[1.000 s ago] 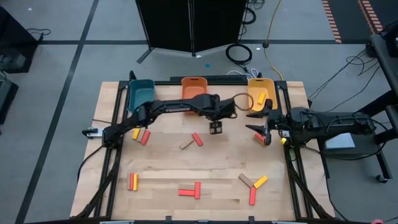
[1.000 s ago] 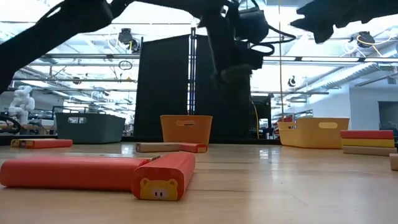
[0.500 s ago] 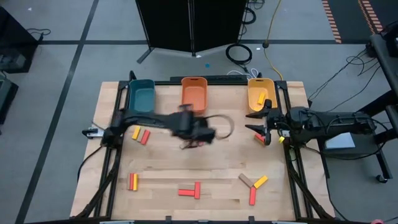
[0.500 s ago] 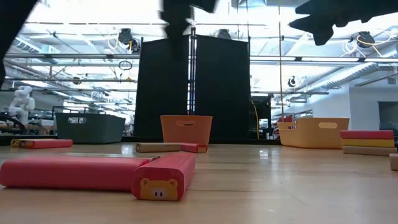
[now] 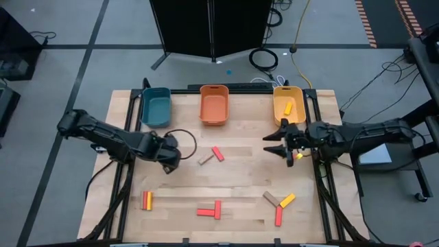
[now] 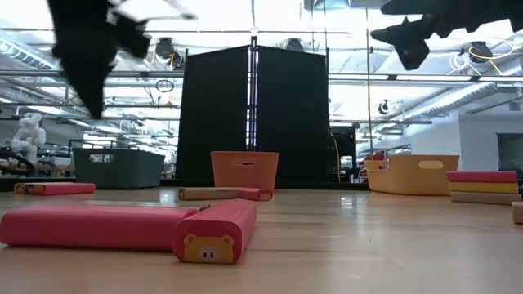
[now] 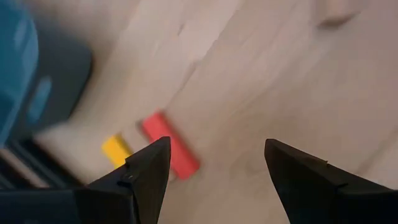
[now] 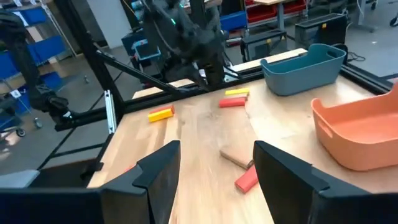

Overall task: Sort blocks
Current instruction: Put the yellow block into the yellow bin

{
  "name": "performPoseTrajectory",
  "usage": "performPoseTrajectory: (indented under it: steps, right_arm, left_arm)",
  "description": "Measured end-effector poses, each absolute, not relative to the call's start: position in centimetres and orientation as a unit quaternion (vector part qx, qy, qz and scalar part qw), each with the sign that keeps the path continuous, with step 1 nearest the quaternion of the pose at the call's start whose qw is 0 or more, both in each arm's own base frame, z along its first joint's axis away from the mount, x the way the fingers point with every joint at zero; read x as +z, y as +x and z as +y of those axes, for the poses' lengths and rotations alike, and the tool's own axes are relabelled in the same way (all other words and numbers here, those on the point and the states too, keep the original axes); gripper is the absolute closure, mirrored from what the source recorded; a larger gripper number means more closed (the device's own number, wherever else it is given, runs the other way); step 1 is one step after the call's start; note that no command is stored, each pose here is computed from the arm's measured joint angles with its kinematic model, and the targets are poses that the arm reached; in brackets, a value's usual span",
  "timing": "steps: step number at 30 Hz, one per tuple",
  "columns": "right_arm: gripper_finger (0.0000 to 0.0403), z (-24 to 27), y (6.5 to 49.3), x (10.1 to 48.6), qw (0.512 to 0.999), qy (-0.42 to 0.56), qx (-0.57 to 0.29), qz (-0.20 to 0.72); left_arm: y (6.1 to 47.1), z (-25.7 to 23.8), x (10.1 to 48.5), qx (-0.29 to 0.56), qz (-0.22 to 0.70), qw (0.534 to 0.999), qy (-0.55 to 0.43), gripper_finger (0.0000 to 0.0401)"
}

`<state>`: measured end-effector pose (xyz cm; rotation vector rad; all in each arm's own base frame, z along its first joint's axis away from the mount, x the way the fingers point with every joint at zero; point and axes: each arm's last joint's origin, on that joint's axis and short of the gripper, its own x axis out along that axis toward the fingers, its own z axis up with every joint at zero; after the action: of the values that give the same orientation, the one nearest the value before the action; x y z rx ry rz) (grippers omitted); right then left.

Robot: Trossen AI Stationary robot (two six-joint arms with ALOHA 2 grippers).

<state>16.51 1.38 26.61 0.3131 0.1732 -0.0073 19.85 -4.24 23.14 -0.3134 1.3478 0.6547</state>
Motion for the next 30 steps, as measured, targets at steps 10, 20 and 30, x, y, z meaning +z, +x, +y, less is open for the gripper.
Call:
performPoseTrajectory:
  steps: [10, 20, 30]
  right_arm:
    - [0.0204, 2.2, 18.8, 24.3, 0.967, 0.201, -0.010, 0.159]
    - [0.0204, 4.0, 19.9, 22.2, 0.957, 0.184, 0.016, 0.225]
    - [0.0204, 5.0, 19.7, 21.8, 0.954, 0.166, 0.038, 0.246]
  left_arm:
    - [19.0, -4.0, 20.9, 0.279, 0.655, 0.687, -0.146, 0.0143]
    - [18.9, -4.3, 20.8, 0.156, 0.706, 0.685, -0.088, 0.0143]
    - [18.8, -4.3, 20.8, 0.102, 0.719, 0.687, -0.033, 0.0143]
